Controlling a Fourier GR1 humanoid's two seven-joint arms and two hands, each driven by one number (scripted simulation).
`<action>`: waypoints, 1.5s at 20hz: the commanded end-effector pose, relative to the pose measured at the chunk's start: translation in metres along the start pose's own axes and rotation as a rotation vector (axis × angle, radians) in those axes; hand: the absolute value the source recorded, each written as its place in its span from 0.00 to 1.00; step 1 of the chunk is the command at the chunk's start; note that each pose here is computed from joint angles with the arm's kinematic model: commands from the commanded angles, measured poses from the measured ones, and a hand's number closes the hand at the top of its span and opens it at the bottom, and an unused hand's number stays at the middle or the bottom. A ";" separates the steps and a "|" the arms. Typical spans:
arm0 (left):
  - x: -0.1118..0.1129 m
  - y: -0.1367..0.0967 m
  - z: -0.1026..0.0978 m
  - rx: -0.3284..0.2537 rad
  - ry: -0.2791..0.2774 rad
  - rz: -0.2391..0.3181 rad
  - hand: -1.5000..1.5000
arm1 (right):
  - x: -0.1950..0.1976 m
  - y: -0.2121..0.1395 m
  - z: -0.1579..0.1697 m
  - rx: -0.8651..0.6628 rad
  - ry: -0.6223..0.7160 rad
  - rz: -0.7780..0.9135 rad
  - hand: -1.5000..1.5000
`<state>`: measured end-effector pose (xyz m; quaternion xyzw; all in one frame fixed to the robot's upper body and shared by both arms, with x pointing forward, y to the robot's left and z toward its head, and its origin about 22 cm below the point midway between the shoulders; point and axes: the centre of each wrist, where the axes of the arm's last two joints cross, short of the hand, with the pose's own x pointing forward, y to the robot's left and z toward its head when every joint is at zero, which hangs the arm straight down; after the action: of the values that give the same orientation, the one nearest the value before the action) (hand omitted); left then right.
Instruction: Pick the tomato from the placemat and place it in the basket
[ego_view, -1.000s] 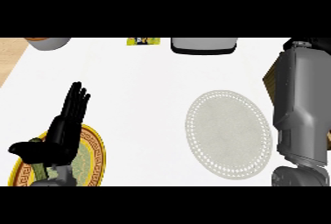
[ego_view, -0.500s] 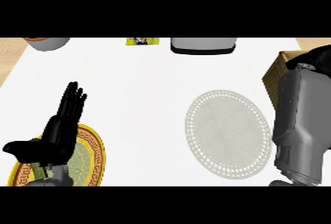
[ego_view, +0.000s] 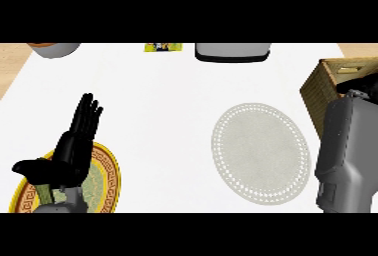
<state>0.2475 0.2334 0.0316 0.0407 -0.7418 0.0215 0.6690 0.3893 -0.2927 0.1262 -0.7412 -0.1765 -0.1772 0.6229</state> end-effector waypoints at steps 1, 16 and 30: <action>-0.010 -0.002 -0.001 -0.009 -0.006 -0.004 0.50 | -0.007 0.010 0.008 0.030 0.149 -0.032 0.00; -0.002 0.023 0.006 -0.002 0.000 -0.016 0.50 | -0.011 -0.038 0.000 -0.280 0.030 -0.207 0.00; 0.000 0.007 0.002 0.007 0.010 -0.006 0.50 | -0.041 -0.143 0.010 -0.499 0.170 -0.380 0.00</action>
<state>0.2423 0.2332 0.0303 0.0416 -0.7387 0.0227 0.6724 0.3104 -0.2786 0.2036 -0.8372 -0.2364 -0.2986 0.3926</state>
